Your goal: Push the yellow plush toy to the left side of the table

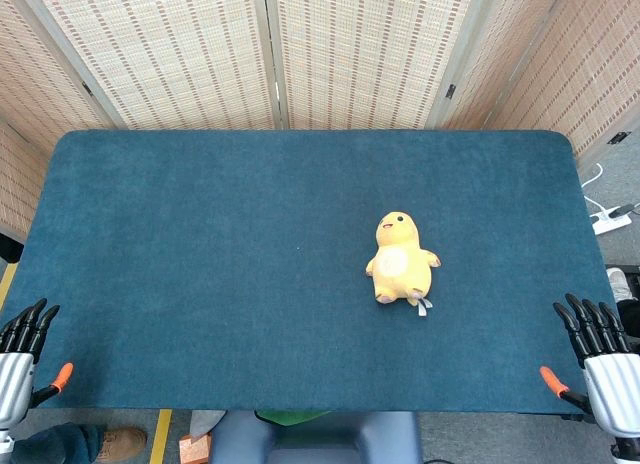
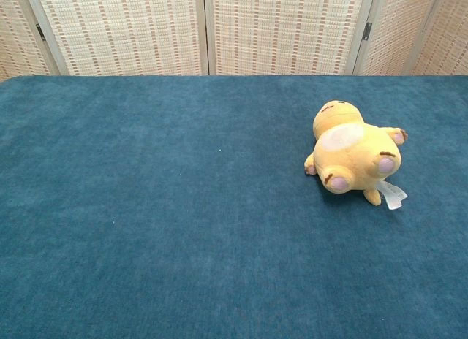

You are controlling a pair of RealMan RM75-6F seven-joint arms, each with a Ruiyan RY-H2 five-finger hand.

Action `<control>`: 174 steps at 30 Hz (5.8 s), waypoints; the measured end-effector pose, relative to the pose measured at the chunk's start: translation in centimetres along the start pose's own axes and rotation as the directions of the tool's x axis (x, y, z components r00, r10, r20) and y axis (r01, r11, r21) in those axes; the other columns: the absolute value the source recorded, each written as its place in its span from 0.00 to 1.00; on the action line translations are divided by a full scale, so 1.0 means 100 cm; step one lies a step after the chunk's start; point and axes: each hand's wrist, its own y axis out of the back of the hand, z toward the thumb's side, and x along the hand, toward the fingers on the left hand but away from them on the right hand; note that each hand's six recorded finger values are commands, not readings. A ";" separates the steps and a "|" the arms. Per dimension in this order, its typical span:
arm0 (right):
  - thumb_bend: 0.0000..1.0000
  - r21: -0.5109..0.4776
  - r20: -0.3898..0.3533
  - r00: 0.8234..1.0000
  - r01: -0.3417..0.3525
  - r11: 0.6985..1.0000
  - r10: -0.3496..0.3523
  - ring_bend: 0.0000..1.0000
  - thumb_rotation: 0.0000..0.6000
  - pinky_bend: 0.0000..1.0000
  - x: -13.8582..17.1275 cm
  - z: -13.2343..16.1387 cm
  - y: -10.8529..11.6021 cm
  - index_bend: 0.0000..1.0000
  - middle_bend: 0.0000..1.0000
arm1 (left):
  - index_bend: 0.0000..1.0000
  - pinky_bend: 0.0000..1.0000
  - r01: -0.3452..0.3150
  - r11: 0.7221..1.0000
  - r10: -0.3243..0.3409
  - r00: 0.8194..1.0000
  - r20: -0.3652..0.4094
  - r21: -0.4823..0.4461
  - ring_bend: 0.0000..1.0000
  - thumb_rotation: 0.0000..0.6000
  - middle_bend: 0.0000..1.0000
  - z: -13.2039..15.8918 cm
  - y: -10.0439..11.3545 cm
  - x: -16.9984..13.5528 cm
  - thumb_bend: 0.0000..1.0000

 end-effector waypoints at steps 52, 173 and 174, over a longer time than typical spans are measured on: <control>0.71 0.027 -0.421 0.884 -0.213 0.977 0.205 0.82 1.00 1.00 -0.204 0.189 -0.130 0.84 0.93 | 0.00 0.14 0.005 0.999 -0.008 0.998 -0.057 -0.043 0.00 1.00 0.00 -0.020 0.004 0.011 0.33; 0.10 -0.298 -0.165 0.984 0.007 0.955 -0.059 0.00 1.00 0.00 -0.001 0.021 0.022 0.00 0.00 | 0.76 0.97 -0.381 0.924 0.230 0.571 0.788 0.007 0.76 1.00 0.85 0.210 -0.072 0.075 0.65; 0.10 -0.296 -0.167 0.985 0.000 0.955 -0.052 0.00 1.00 0.00 0.000 0.023 0.019 0.00 0.00 | 0.76 0.97 -0.386 0.922 0.219 0.566 0.795 0.020 0.76 1.00 0.85 0.205 -0.074 0.078 0.64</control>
